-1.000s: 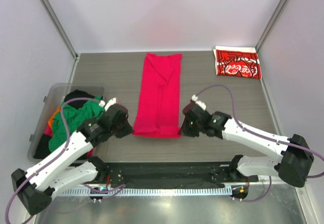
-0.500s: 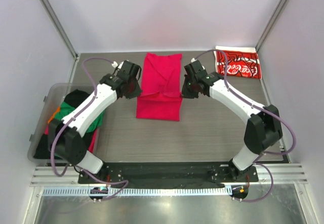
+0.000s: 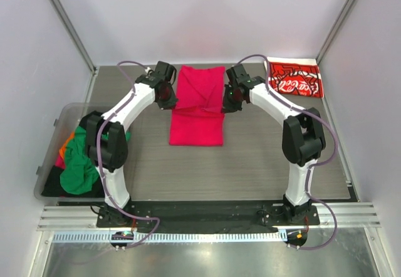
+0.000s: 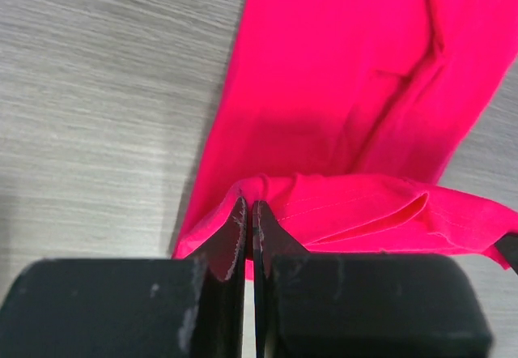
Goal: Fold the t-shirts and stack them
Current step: Fold the tshirt
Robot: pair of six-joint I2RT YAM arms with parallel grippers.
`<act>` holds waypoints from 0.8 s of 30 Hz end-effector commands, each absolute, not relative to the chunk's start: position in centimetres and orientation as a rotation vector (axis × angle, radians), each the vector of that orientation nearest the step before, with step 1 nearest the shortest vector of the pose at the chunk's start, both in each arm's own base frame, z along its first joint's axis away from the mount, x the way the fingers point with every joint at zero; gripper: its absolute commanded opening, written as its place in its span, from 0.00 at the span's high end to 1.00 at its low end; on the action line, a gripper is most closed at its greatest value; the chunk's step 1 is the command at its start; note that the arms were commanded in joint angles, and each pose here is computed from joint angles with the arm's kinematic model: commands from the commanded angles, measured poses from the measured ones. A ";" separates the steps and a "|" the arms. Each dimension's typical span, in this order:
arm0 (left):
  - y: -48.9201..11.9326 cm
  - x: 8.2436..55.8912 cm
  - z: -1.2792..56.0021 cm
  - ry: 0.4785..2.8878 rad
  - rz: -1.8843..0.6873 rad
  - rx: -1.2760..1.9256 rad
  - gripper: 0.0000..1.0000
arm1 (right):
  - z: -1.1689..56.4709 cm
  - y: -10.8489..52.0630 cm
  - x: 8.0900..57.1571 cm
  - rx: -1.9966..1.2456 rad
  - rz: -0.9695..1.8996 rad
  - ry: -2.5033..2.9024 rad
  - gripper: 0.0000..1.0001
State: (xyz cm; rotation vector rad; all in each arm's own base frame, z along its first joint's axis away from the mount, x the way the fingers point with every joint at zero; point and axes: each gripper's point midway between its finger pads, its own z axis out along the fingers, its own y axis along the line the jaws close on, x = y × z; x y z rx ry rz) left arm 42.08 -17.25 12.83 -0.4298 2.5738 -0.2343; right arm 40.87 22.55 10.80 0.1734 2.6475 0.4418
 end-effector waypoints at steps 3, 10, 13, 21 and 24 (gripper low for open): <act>-17.0 44.4 12.5 2.564 -0.265 -0.415 1.00 | 11.6 22.7 43.3 0.121 0.473 2.613 0.99; -17.1 46.7 11.3 2.565 -0.271 -0.414 1.00 | 10.0 22.0 45.3 0.137 0.455 2.626 0.99; -17.2 47.4 10.9 2.570 -0.274 -0.414 1.00 | 9.8 22.2 45.8 0.124 0.471 2.628 0.99; -16.8 48.1 8.4 2.618 -0.246 -0.441 1.00 | 7.9 22.7 47.1 0.105 0.493 2.655 0.99; -16.6 48.6 8.0 2.623 -0.250 -0.454 1.00 | 8.5 22.7 48.4 0.100 0.501 2.630 0.99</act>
